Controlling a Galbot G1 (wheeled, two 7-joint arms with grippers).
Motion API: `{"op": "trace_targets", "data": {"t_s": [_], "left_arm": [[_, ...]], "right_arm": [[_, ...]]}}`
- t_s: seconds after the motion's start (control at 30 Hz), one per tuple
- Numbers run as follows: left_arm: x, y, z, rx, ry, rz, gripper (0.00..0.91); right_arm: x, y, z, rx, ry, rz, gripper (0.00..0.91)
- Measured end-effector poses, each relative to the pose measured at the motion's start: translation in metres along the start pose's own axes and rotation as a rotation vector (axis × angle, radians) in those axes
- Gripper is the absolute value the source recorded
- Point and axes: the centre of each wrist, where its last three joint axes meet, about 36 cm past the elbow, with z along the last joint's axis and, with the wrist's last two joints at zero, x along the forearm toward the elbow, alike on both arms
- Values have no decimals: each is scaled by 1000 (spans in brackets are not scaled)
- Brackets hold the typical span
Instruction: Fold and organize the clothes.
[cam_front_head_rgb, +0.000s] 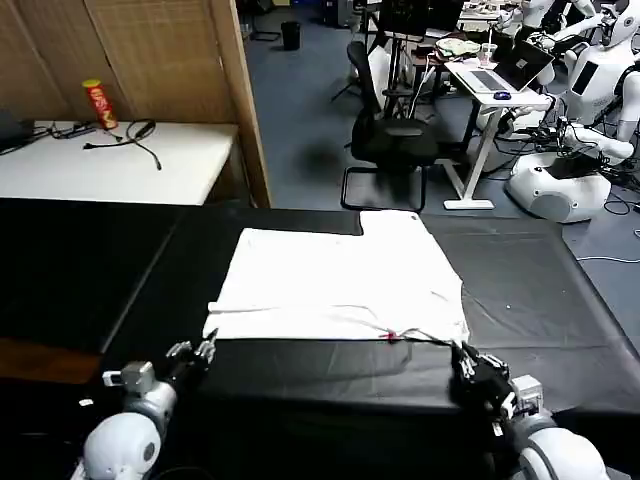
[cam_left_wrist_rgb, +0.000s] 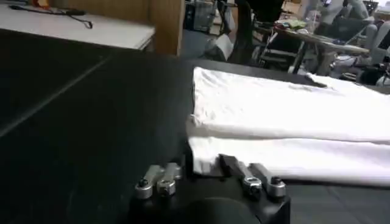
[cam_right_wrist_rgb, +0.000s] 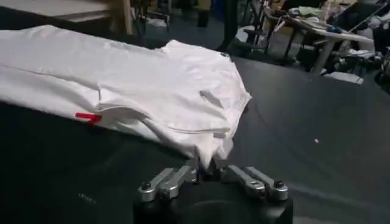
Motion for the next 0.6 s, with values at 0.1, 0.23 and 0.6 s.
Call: {"op": "trace_targets", "data": {"t_s": [0.1,0.23,0.6], "left_arm": [[1,0,-1,-2,-1,2,0],[6,-1,-3,-62,2,-16,0],[39,6,-16,-219,31,-53,0]], "right_arm": [[3,-1,-4,-10,15,17,10],[9,-3,-12,-48,58,31,0],[52,6,-31,-114,148,29,0]]}}
